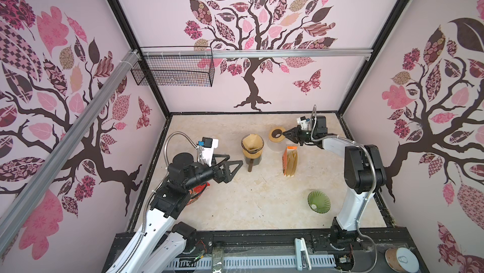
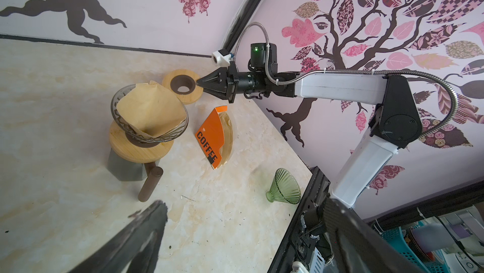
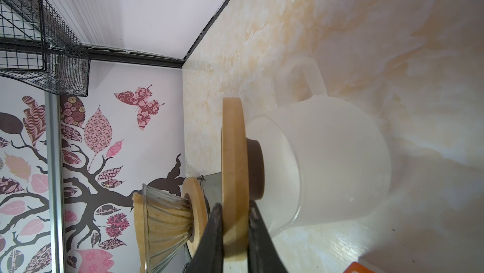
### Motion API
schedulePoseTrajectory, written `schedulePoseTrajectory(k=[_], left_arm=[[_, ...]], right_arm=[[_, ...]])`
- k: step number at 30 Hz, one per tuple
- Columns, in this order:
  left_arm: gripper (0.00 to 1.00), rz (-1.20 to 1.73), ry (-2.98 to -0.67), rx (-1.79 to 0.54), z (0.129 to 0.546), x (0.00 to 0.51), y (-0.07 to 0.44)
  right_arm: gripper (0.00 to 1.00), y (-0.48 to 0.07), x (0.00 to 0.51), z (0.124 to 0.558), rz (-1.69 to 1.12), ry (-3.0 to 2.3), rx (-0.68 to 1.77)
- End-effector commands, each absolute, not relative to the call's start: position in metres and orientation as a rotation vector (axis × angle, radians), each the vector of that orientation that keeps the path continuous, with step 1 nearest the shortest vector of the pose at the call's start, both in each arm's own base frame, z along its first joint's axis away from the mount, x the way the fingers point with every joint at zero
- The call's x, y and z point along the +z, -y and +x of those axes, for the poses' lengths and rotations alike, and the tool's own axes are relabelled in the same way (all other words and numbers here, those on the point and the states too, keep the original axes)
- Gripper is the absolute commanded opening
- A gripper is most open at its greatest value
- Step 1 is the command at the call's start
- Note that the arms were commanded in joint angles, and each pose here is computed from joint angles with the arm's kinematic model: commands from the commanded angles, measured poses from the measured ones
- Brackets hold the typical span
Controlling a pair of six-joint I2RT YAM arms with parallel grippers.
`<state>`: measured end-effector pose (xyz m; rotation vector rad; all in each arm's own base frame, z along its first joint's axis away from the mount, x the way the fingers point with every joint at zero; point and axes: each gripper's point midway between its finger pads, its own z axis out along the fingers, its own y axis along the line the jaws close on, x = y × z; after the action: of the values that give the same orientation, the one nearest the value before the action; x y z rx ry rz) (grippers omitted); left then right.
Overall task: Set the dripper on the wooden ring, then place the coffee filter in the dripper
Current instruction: 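Lower the ring onto the plastic cup rim and open the right gripper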
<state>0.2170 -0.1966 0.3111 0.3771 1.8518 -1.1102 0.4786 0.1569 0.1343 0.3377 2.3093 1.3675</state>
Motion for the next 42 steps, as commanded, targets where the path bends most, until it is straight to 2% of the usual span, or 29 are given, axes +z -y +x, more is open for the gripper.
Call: schedulePoseTrajectory(k=[1, 10, 19, 29, 42], left_arm=[[0.97, 0.381, -1.854, -1.09, 0.219, 0.303, 0.195], [0.97, 0.382, -1.851, -1.09, 0.219, 0.304, 0.195], [0.97, 0.383, -1.852, -1.09, 0.219, 0.304, 0.195], [0.97, 0.38, -1.853, -1.092, 0.219, 0.304, 0.195], [0.97, 0.384, -1.846, -1.093, 0.218, 0.305, 0.195]], right_arm=[[0.14, -0.149, 0.114, 0.486, 0.386, -2.343, 1.322], [0.23, -0.147, 0.11, 0.487, 0.403, -2.348, 1.316], [0.24, -0.145, 0.11, 0.488, 0.413, -2.346, 1.315], [0.33, -0.142, 0.112, 0.489, 0.425, -2.339, 1.302], [0.35, -0.131, 0.113, 0.49, 0.479, -2.327, 1.25]])
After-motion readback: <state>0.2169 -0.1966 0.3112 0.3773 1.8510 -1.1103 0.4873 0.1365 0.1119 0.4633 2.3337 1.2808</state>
